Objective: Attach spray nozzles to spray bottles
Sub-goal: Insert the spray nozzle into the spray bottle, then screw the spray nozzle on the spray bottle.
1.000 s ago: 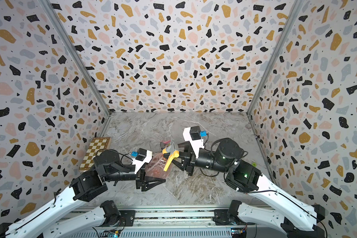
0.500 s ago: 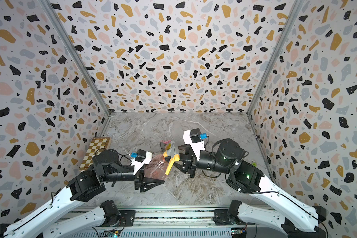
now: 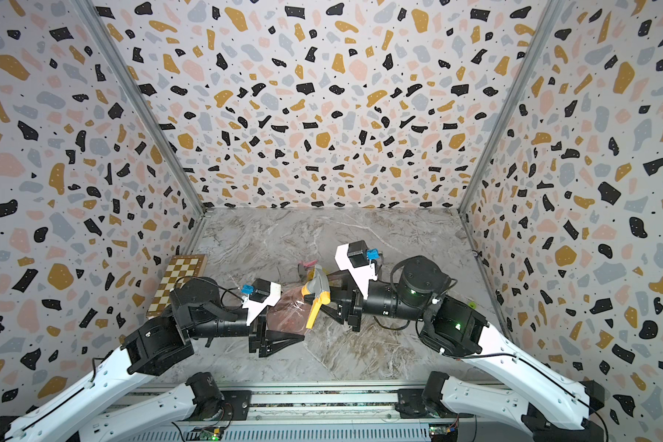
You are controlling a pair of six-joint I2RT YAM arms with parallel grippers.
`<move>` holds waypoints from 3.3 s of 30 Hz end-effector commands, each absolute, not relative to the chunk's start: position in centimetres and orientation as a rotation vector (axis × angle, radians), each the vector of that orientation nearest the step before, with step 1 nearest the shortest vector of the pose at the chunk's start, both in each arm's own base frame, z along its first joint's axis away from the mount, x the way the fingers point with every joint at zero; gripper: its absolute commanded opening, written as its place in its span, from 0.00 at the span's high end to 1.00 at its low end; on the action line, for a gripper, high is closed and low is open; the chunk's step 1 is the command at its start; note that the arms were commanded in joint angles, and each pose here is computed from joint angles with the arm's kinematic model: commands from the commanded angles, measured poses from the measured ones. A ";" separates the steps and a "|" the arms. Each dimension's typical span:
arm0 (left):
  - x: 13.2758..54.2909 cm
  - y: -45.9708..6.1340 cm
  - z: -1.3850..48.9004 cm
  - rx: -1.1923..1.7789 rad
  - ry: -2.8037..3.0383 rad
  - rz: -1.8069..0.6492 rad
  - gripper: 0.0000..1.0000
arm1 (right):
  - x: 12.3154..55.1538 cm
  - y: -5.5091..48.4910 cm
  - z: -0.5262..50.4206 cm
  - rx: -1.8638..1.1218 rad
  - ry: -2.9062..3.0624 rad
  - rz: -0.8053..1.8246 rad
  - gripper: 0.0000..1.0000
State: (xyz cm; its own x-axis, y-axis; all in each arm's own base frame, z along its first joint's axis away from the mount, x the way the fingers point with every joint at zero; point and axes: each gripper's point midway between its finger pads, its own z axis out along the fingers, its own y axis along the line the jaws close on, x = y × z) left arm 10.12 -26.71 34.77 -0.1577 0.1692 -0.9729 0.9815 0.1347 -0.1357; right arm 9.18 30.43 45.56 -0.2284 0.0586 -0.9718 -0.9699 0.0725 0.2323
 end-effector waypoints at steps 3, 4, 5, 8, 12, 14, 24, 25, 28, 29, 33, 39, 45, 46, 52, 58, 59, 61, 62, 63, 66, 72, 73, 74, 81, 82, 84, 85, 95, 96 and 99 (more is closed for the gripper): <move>12.1 -26.0 40.2 1.031 1.351 -1.022 1.00 | 10.0 31.0 43.8 -0.954 1.509 1.348 0.63; 12.5 -26.0 40.7 1.006 1.332 -1.012 1.00 | 10.2 31.1 43.4 -0.937 1.533 1.345 0.63; 12.8 -26.0 40.8 0.985 1.332 -1.003 1.00 | 10.5 31.2 42.9 -0.918 1.559 1.343 0.63; 14.3 -25.8 41.1 0.906 1.330 -0.951 1.00 | 11.3 31.6 41.5 -0.853 1.640 1.330 0.63; 16.7 -25.4 41.0 0.811 1.366 -0.853 1.00 | 12.3 32.3 39.3 -0.752 1.779 1.290 0.63; 17.7 -25.5 40.3 0.796 1.405 -0.814 1.00 | 12.9 32.5 38.5 -0.689 1.845 1.269 0.63; 18.7 -25.9 38.0 0.772 1.487 -0.795 1.00 | 13.6 32.7 39.6 -0.593 1.841 1.268 0.59; 18.5 -26.0 38.0 0.781 1.484 -0.807 1.00 | 13.6 32.4 40.2 -0.592 1.817 1.267 0.58; 17.7 -26.5 38.0 0.828 1.464 -0.846 1.00 | 13.4 31.8 41.5 -0.608 1.768 1.255 0.52; 17.4 -26.6 38.0 0.844 1.457 -0.857 1.00 | 13.4 31.7 41.8 -0.614 1.757 1.251 0.51; 17.0 -26.7 37.7 0.863 1.452 -0.874 1.00 | 12.7 30.6 43.5 -0.647 1.693 1.249 0.43; 16.5 -26.8 38.0 0.852 1.429 -0.913 1.00 | 11.2 29.0 45.0 -0.748 1.609 1.220 0.31; 15.7 -27.4 38.3 0.874 1.402 -0.985 1.00 | 10.4 28.1 45.3 -0.795 1.579 1.206 0.28; 15.6 -27.4 38.3 0.876 1.401 -0.991 1.00 | 10.4 27.9 45.4 -0.800 1.578 1.197 0.28; 15.3 -27.5 37.8 0.885 1.394 -1.016 1.00 | 10.4 26.5 45.8 -0.801 1.576 1.136 0.27; 14.5 -28.1 37.3 0.921 1.363 -1.068 1.00 | 11.1 26.0 46.8 -0.770 1.562 1.089 0.25; 14.5 -28.1 37.4 0.920 1.355 -1.073 1.00 | 11.1 26.2 47.0 -0.778 1.556 1.093 0.25; 14.4 -28.1 37.4 0.912 1.336 -1.086 1.00 | 11.0 26.6 47.2 -0.796 1.555 1.091 0.25; 14.3 -28.1 37.6 0.905 1.323 -1.091 1.00 | 11.1 26.7 47.3 -0.799 1.555 1.091 0.25; 14.3 -28.1 37.6 0.899 1.317 -1.095 1.00 | 11.0 26.9 47.4 -0.805 1.554 1.092 0.26; 14.8 -27.9 37.5 0.869 1.315 -1.082 1.00 | 10.8 27.3 47.7 -0.823 1.556 1.105 0.27; 15.6 -27.9 36.9 0.835 1.335 -1.058 1.00 | 10.5 28.6 47.2 -0.846 1.587 1.149 0.33; 15.7 -27.9 36.8 0.832 1.335 -1.056 1.00 | 10.4 28.8 47.2 -0.849 1.587 1.158 0.34; 15.8 -27.8 36.7 0.826 1.338 -1.051 1.00 | 10.2 29.0 47.3 -0.849 1.584 1.165 0.35; 16.0 -28.0 36.3 0.822 1.352 -1.045 1.00 | 7.2 32.2 47.8 -0.957 1.534 1.199 0.34; 16.0 -28.0 36.3 0.822 1.351 -1.047 1.00 | 6.7 32.8 47.8 -0.982 1.524 1.197 0.34; 16.1 -28.1 36.1 0.822 1.354 -1.050 1.00 | 5.8 33.7 47.6 -1.037 1.503 1.193 0.32; 16.1 -28.2 36.1 0.820 1.353 -1.053 1.00 | 5.3 34.1 47.5 -1.060 1.494 1.191 0.32; 15.6 -27.5 37.6 0.802 1.269 -1.087 1.00 | 3.3 32.6 45.6 -1.174 1.459 1.203 0.30; 15.5 -27.4 37.7 0.795 1.257 -1.097 1.00 | 3.2 32.3 45.4 -1.179 1.457 1.204 0.30; 15.9 -27.1 38.1 0.768 1.230 -1.127 1.00 | 2.6 31.4 44.6 -1.205 1.449 1.214 0.30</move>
